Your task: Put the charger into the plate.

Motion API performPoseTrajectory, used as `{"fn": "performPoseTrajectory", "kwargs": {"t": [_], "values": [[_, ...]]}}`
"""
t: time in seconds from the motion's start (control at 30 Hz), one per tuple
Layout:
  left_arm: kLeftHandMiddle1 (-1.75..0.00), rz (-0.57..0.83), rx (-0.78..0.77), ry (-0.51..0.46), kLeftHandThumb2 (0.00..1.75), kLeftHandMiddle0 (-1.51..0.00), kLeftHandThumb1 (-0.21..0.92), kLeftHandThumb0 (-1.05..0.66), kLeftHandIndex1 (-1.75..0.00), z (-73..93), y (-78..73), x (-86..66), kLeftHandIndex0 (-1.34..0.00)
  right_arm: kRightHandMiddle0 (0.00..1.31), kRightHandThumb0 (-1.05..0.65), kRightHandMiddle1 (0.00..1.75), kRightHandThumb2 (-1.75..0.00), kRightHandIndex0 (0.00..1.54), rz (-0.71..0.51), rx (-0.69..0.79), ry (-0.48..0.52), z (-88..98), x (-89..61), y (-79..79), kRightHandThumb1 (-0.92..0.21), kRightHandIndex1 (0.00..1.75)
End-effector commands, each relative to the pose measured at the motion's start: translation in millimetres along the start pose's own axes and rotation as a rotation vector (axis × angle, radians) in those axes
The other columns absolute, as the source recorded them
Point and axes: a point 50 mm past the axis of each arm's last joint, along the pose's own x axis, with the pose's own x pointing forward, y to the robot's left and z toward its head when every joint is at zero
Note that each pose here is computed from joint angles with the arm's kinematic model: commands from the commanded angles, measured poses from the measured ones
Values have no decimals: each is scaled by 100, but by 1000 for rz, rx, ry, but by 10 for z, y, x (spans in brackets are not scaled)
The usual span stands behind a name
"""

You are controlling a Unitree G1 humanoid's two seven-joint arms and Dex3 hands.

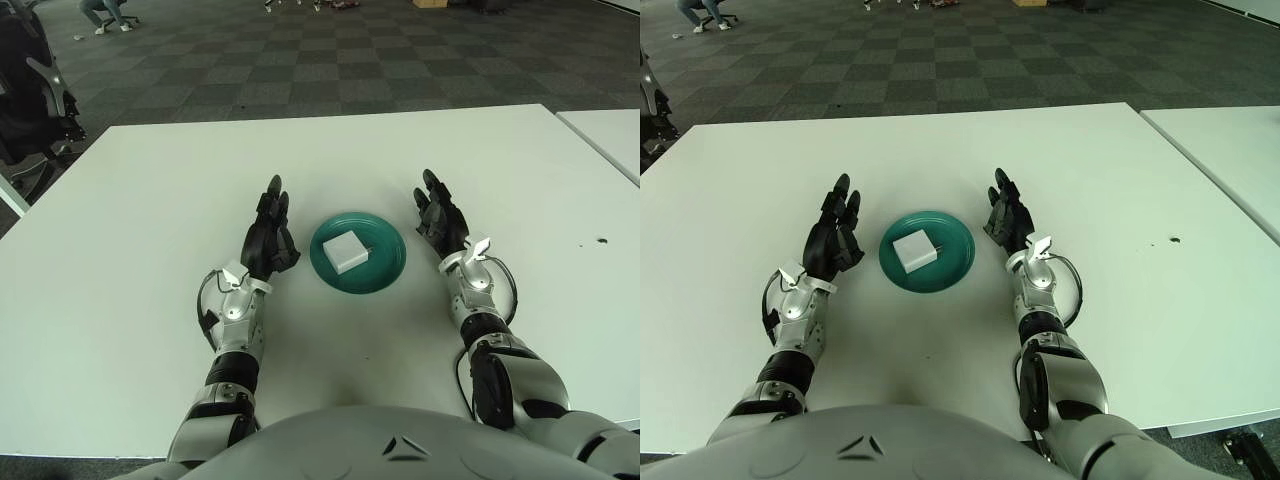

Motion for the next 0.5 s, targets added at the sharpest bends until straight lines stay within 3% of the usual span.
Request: {"fn": "performPoseTrajectory", "kwargs": {"t": [0.0,0.17,0.47], "values": [[0,127,-162,318,128,0,92,-105,0,-477,63,-485,0,0,-105,0,-118,0,-65,109,303,-632,-626,201,-92,0],[0,130,-200,409,126,0,92,-105,-1,-519,70,-445,-2,0,-105,0,-122,0,-56,70,382,-645,-552,171,-92,0],[0,129,-145,466,125,0,92,-103,-1,-551,65,-417,-2,0,-105,0,-120,0,-77,73,523,-719,-487,107,-92,0]]}}
